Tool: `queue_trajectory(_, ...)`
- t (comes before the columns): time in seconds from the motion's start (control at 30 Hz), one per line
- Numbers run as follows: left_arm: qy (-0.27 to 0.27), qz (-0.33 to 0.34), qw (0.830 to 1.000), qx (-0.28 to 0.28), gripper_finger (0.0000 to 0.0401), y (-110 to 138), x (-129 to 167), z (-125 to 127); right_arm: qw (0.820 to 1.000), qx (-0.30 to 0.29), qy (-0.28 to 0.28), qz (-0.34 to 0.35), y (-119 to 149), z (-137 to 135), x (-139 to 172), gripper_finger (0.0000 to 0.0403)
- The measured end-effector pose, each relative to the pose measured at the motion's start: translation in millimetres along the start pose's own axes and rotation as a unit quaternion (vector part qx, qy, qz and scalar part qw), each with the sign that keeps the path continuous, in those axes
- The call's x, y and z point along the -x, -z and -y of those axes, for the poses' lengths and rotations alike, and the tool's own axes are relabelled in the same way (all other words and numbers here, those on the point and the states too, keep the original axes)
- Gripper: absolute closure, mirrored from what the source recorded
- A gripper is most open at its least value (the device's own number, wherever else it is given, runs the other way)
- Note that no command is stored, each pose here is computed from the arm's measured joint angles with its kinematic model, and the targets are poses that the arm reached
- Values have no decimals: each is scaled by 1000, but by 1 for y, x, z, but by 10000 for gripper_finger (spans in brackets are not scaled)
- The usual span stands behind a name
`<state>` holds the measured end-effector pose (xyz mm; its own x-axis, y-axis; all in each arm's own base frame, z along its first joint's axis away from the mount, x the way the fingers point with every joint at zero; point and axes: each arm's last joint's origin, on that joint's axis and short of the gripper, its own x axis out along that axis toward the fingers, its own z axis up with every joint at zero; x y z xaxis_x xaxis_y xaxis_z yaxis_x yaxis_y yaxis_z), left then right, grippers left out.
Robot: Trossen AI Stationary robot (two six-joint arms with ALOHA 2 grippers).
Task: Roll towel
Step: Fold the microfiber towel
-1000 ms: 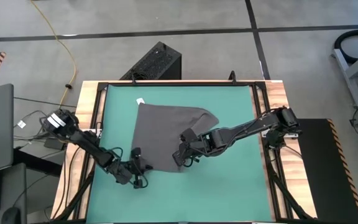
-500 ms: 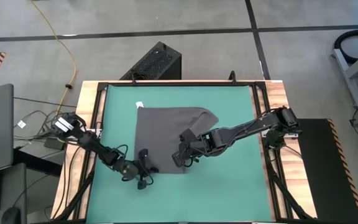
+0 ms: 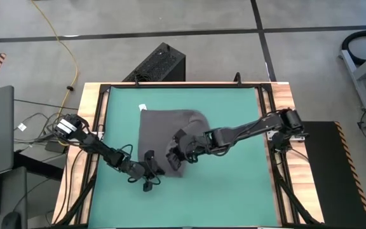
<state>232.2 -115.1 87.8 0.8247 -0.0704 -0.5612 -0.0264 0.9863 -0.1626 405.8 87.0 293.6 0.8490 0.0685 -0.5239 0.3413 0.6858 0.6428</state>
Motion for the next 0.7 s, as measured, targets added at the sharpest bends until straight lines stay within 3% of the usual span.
queue_trajectory(0.3, 38, -2, 999, 21, 401, -8, 7, 3, 999, 9, 2, -39, 11, 12, -27, 386)
queue_trajectory(0.5, 45, -5, 999, 15, 401, -24, 28, 3, 999, 21, -16, -27, 8, 11, -39, 386)
queue_trajectory(0.7, 59, -6, 998, 34, 401, -40, 57, 4, 998, 22, -9, -63, 18, 20, -53, 386)
